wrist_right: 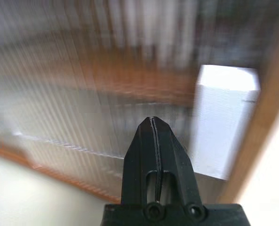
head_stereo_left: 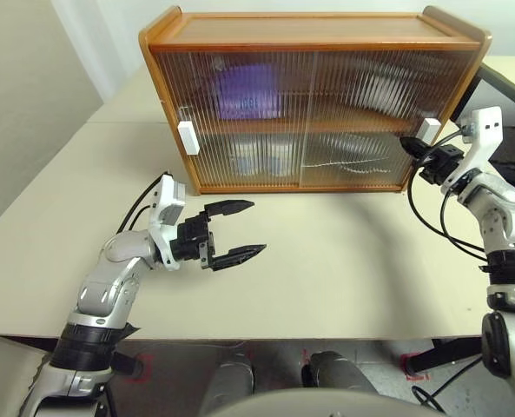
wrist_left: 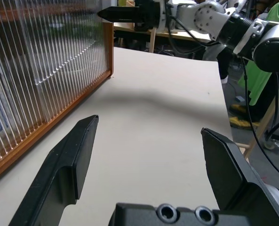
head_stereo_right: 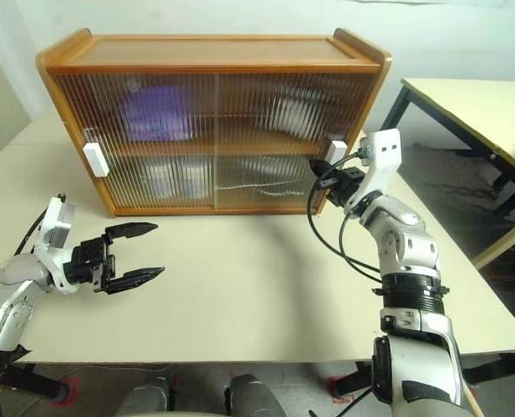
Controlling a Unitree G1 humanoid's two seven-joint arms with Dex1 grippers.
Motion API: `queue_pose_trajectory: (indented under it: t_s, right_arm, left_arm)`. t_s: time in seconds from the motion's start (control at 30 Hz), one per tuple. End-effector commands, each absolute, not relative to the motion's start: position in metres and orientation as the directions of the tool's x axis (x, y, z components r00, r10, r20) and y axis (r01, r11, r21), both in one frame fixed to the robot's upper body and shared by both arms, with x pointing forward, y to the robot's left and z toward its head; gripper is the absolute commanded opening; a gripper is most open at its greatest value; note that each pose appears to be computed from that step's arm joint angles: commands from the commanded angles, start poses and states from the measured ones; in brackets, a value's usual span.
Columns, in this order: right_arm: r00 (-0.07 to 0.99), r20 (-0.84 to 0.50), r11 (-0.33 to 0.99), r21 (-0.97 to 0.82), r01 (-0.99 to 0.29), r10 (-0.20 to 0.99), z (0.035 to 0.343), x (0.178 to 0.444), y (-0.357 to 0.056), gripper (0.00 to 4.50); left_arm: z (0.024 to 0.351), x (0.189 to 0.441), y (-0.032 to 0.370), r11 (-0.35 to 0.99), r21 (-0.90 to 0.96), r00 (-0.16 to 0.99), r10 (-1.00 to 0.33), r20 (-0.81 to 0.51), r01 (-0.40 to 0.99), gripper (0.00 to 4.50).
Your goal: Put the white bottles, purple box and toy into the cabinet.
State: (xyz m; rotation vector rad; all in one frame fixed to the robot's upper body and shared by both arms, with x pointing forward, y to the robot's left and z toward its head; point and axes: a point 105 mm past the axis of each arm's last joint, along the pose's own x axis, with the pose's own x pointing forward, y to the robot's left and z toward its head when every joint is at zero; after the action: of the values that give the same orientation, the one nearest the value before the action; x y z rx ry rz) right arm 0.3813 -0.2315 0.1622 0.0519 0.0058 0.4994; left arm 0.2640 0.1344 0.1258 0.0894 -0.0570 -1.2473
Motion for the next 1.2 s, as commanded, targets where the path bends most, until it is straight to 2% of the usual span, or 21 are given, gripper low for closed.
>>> queue_pose_trajectory:
  t_s: [0.03,0.3,0.37,0.4,0.47,0.57,0.67,0.77,0.83,0.9,1.0,1.1,1.2]
  right_arm:
    - [0.825,0.001,0.821,0.102,-0.562,0.565,0.161,0.367,-0.219,0.02]
    - [0.666,0.029,0.645,0.224,-0.731,0.745,0.163,0.33,-0.196,0.02]
    - [0.657,0.064,0.623,0.262,-0.737,0.751,0.165,0.323,-0.203,0.02]
    - [0.667,0.088,0.624,0.282,-0.729,0.74,0.167,0.321,-0.21,0.18]
    - [0.675,0.139,0.62,0.298,-0.726,0.724,0.169,0.316,-0.222,0.63]
    - [0.676,0.182,0.619,0.288,-0.731,0.714,0.168,0.306,-0.237,1.63]
    - [0.673,0.125,0.635,0.247,-0.732,0.729,0.149,0.289,-0.253,2.72]
    - [0.73,0.101,0.695,0.242,-0.677,0.676,0.124,0.276,-0.279,3.85]
    - [0.806,0.083,0.786,0.182,-0.591,0.587,0.111,0.278,-0.299,4.46]
    - [0.865,0.04,0.852,0.15,-0.501,0.501,0.097,0.28,-0.316,4.46]
    - [0.909,0.009,0.901,0.129,-0.415,0.418,0.085,0.281,-0.333,4.46]
    - [0.947,0.048,0.936,0.148,-0.321,0.317,0.081,0.279,-0.352,4.46]
    - [0.956,0.021,0.951,0.096,-0.294,0.293,0.073,0.275,-0.358,4.46]
  left_arm:
    - [0.123,0.263,0.137,0.321,0.094,0.324,-0.946,-0.016,0.942,4.5]
    - [0.123,0.262,0.139,0.326,0.092,0.329,-0.944,-0.016,0.941,4.5]
    - [0.124,0.262,0.143,0.338,0.09,0.341,-0.94,-0.014,0.937,4.5]
    - [0.123,0.262,0.144,0.342,0.087,0.345,-0.939,-0.014,0.936,4.5]
    - [0.122,0.26,0.145,0.344,0.082,0.346,-0.938,-0.013,0.935,4.5]
    - [0.12,0.258,0.145,0.349,0.075,0.35,-0.937,-0.004,0.934,4.5]
    - [0.119,0.257,0.147,0.384,0.059,0.384,-0.923,0.016,0.921,4.5]
    - [0.114,0.26,0.163,0.482,0.07,0.483,-0.876,-0.001,0.873,4.5]
    - [0.114,0.268,0.184,0.621,0.036,0.62,-0.784,0.034,0.783,4.5]
    - [0.114,0.272,0.202,0.726,-0.014,0.724,-0.685,0.084,0.688,4.5]
    - [0.099,0.271,0.22,0.808,0.009,0.808,-0.589,0.031,0.589,4.5]
    - [0.08,0.272,0.246,0.895,0.101,0.9,-0.428,-0.079,0.435,4.5]
    - [0.083,0.273,0.273,0.954,0.138,0.964,-0.262,-0.045,0.266,4.5]
